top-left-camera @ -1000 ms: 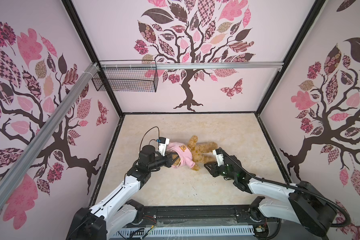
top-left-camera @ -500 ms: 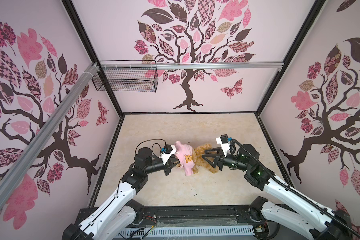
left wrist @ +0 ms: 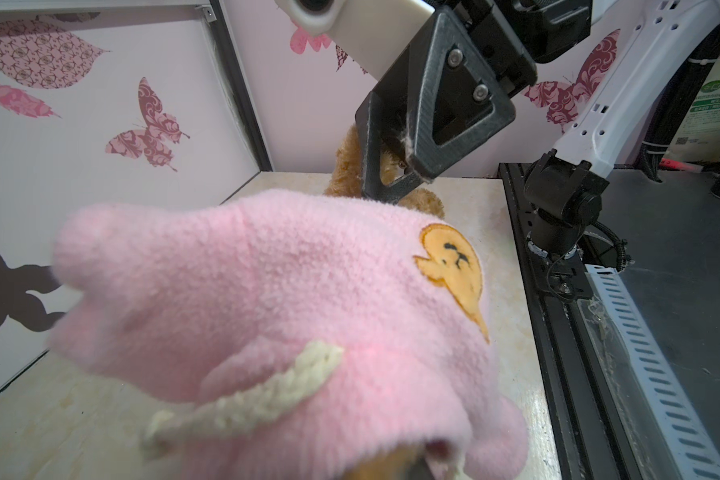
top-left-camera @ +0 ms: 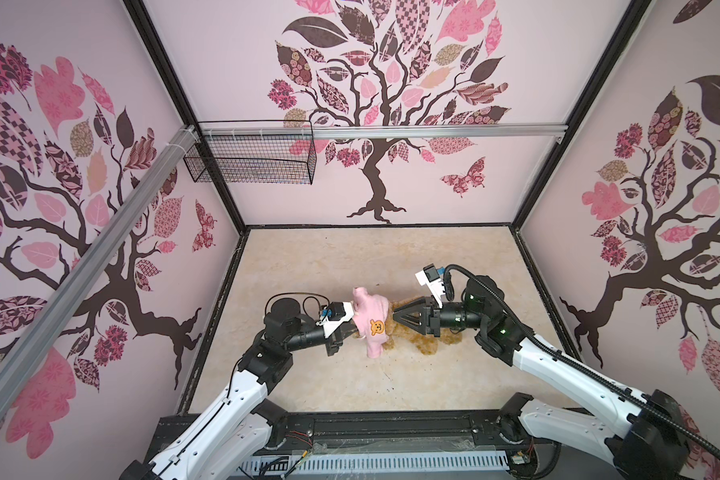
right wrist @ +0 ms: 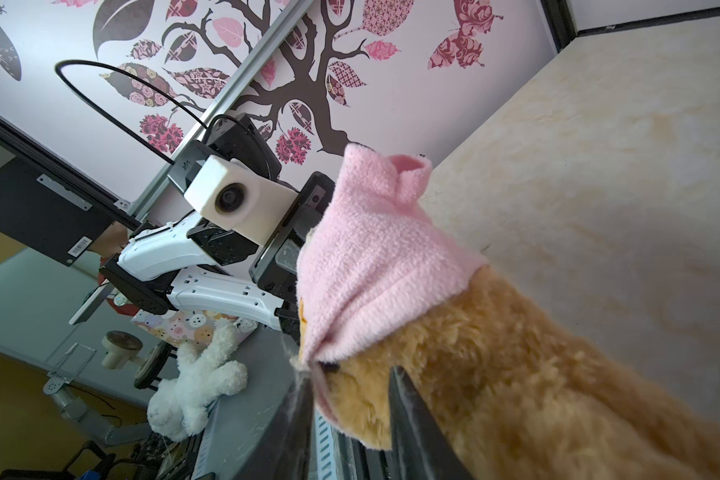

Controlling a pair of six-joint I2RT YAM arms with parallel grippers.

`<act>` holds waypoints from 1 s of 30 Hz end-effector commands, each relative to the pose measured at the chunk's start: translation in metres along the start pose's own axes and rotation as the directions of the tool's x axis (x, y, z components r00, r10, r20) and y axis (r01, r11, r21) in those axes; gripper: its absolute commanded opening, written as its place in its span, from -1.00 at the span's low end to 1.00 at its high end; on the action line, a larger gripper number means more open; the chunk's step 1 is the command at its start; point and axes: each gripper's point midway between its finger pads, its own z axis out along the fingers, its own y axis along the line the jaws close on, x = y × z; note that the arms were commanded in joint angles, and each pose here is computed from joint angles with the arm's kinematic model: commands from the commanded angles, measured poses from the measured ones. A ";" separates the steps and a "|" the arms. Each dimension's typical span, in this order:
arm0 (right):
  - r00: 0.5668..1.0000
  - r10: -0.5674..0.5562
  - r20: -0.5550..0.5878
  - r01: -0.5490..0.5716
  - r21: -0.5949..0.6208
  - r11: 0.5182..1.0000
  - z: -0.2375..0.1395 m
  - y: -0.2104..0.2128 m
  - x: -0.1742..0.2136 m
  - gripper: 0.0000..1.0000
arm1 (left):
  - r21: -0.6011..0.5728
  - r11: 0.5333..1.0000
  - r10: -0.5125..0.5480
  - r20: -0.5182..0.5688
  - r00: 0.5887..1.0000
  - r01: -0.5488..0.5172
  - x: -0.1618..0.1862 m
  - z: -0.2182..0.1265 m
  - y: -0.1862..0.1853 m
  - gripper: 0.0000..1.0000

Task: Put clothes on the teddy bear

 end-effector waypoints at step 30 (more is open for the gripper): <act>0.991 0.124 0.055 -0.127 0.063 0.990 0.027 -0.025 -0.003 -0.40 | 0.017 0.999 0.028 0.008 1.000 -0.028 -0.007 0.003 -0.003 -1.00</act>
